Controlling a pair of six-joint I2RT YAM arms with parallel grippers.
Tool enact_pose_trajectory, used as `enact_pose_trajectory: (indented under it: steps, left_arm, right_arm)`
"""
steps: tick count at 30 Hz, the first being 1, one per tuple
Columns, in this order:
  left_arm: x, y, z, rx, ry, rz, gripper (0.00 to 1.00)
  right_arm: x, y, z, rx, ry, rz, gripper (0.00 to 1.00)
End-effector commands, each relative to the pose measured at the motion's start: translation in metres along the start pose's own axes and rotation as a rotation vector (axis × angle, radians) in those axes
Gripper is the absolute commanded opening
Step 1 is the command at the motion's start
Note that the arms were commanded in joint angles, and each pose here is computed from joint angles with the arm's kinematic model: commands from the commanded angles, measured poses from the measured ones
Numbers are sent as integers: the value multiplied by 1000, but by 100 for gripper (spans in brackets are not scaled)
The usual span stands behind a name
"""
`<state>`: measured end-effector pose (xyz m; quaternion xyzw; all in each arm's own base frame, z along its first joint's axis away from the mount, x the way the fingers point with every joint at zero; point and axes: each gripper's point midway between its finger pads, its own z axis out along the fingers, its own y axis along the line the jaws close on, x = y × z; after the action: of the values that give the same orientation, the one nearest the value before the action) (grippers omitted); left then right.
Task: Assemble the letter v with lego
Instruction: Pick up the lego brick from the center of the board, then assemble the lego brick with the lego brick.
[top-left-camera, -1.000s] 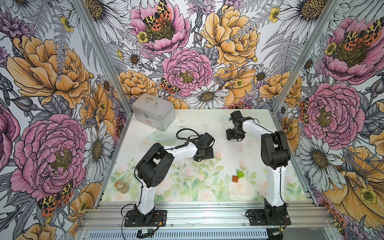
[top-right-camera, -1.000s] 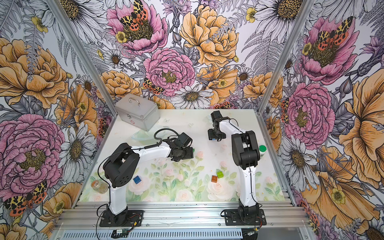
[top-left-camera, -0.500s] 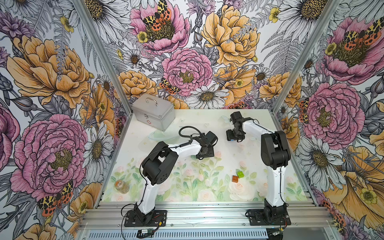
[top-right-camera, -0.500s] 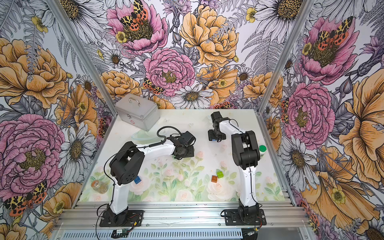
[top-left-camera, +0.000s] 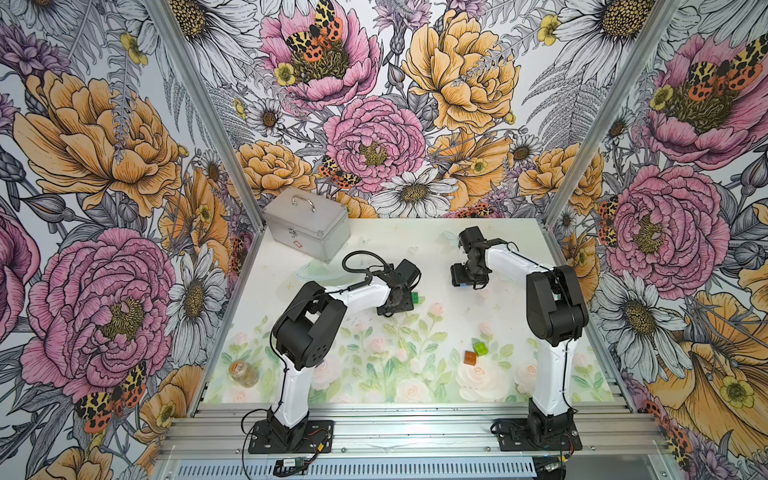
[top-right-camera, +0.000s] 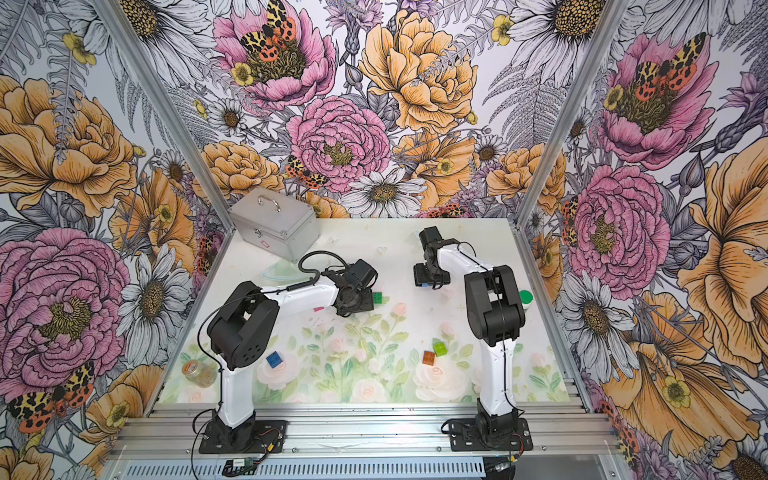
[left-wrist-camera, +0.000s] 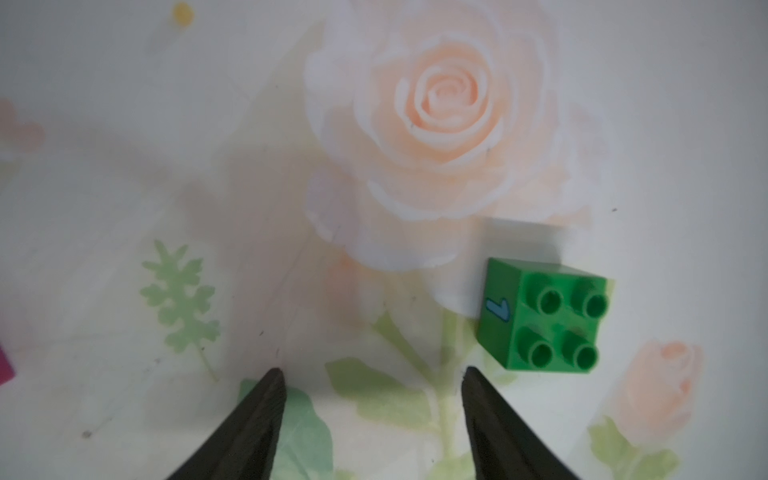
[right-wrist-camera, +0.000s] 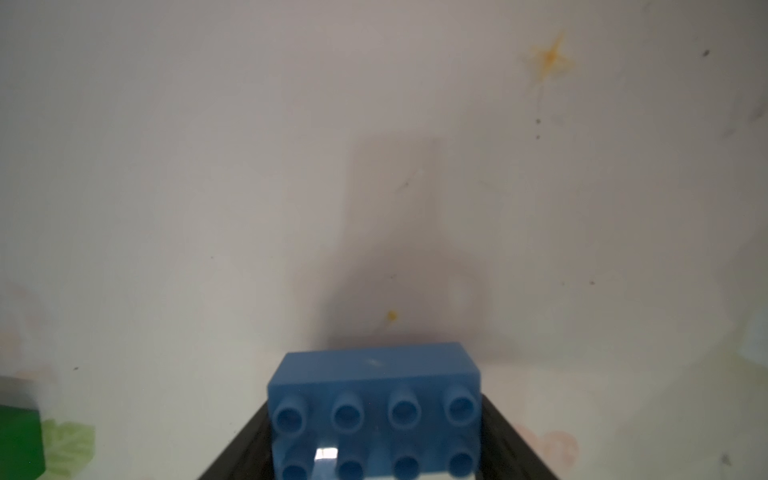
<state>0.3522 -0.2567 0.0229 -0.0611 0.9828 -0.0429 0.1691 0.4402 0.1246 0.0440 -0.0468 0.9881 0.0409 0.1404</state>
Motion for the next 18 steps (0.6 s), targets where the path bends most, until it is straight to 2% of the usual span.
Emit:
enact_pose_trajectory:
  steps: [1, 5, 6, 11, 14, 18]
  left_arm:
    - [25, 22, -4, -55, 83, 39, 72]
    - [26, 27, -33, 4, 63, 28, 77]
    - [22, 30, -50, 34, 36, 14, 79]
    - [13, 65, -97, 139, -45, -61, 87]
    - [4, 88, -124, 228, -109, -125, 91]
    - [0, 126, -146, 285, -176, -204, 96]
  right_arm:
    - [-16, 21, -32, -41, -97, 40, 51]
    - [-10, 58, -50, -84, -124, 85, 45]
    - [-6, 71, -53, -91, -128, 90, 44]
    - [9, 118, -58, -99, -133, 120, 35]
    - [14, 140, -54, -89, -140, 106, 33]
    - [14, 159, -45, -66, -127, 88, 31]
